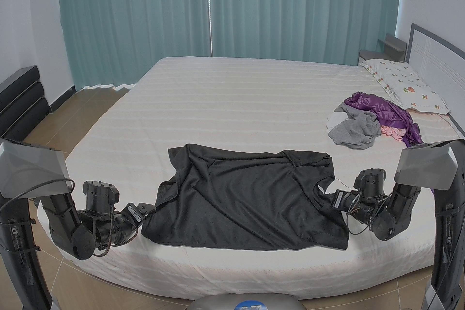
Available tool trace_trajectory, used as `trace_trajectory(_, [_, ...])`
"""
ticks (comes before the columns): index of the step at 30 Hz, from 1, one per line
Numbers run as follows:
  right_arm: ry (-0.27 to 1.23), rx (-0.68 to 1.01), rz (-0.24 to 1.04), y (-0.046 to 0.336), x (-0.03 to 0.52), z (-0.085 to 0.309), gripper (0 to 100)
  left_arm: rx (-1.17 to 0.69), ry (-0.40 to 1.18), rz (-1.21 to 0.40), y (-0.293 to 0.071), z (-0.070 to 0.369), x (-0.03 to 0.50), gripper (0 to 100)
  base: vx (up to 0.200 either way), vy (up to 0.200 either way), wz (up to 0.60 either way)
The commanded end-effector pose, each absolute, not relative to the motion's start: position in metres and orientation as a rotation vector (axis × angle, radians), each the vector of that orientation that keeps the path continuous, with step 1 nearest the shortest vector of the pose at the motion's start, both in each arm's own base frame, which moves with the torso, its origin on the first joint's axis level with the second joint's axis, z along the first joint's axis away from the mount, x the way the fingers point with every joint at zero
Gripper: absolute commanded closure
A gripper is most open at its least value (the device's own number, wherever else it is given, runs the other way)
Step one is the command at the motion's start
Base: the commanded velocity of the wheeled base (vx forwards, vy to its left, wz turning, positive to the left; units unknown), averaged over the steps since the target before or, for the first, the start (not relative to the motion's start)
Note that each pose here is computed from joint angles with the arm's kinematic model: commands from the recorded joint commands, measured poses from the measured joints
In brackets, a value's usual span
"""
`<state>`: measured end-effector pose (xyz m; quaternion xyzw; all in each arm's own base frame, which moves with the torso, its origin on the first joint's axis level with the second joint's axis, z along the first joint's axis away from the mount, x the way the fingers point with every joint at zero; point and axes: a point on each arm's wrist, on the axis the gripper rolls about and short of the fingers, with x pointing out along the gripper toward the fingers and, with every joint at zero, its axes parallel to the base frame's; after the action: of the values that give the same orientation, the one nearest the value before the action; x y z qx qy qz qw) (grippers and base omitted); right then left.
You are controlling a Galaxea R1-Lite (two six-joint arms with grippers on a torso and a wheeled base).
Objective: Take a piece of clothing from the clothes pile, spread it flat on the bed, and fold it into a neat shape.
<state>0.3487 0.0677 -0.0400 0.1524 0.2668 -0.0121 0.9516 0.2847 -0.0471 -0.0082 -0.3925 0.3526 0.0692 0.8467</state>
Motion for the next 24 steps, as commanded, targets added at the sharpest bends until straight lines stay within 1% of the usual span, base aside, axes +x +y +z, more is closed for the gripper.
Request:
trace_trajectory(1, [0.479,0.346,-0.089,0.037,0.357,-0.027,100,-0.828,0.746,0.148,-0.047,-0.009,0.284,0,0.000,0.000,0.00])
trace_trajectory(3, [0.468,0.353,-0.102,0.030,0.358,-0.026,100,-0.827,0.748,0.149,-0.047,-0.009,0.284,0,0.000,0.000,0.00])
trace_trajectory(4, [0.452,0.367,-0.118,0.018,0.361,-0.026,100,-0.827,0.748,0.149,-0.047,-0.009,0.284,0,0.000,0.000,0.00])
trace_trajectory(5, [0.452,0.367,-0.118,0.018,0.361,-0.026,100,-0.827,0.748,0.149,-0.047,-0.009,0.284,0,0.000,0.000,0.00])
trace_trajectory(7, [0.471,0.386,-0.114,0.004,0.361,-0.033,100,-0.827,0.747,0.147,-0.048,-0.009,0.285,0,0.000,0.000,0.00])
trace_trajectory(9, [0.474,0.388,-0.115,0.004,0.360,-0.034,100,-0.827,0.747,0.147,-0.048,-0.009,0.285,0,0.000,0.000,0.00])
trace_trajectory(10, [0.494,0.394,-0.137,-0.004,0.360,-0.044,100,-0.826,0.750,0.148,-0.047,-0.010,0.284,0,0.000,0.000,0.00])
trace_trajectory(12, [0.501,0.401,-0.149,-0.009,0.359,-0.048,100,-0.826,0.751,0.149,-0.047,-0.010,0.284,0,0.000,0.000,0.00])
trace_trajectory(16, [0.508,0.412,-0.168,-0.014,0.357,-0.050,100,-0.825,0.755,0.151,-0.047,-0.012,0.284,0,0.000,0.000,0.00])
trace_trajectory(19, [0.485,0.416,-0.188,-0.021,0.358,-0.048,100,-0.825,0.755,0.151,-0.047,-0.012,0.284,0,0.000,0.000,0.00])
trace_trajectory(20, [0.481,0.420,-0.190,-0.024,0.358,-0.048,0,-0.825,0.755,0.151,-0.047,-0.012,0.284,0,0.000,0.000,0.00])
trace_trajectory(24, [0.464,0.470,-0.184,-0.021,0.357,-0.048,0,-0.824,0.757,0.150,-0.048,-0.012,0.284,0,0.000,0.000,0.00])
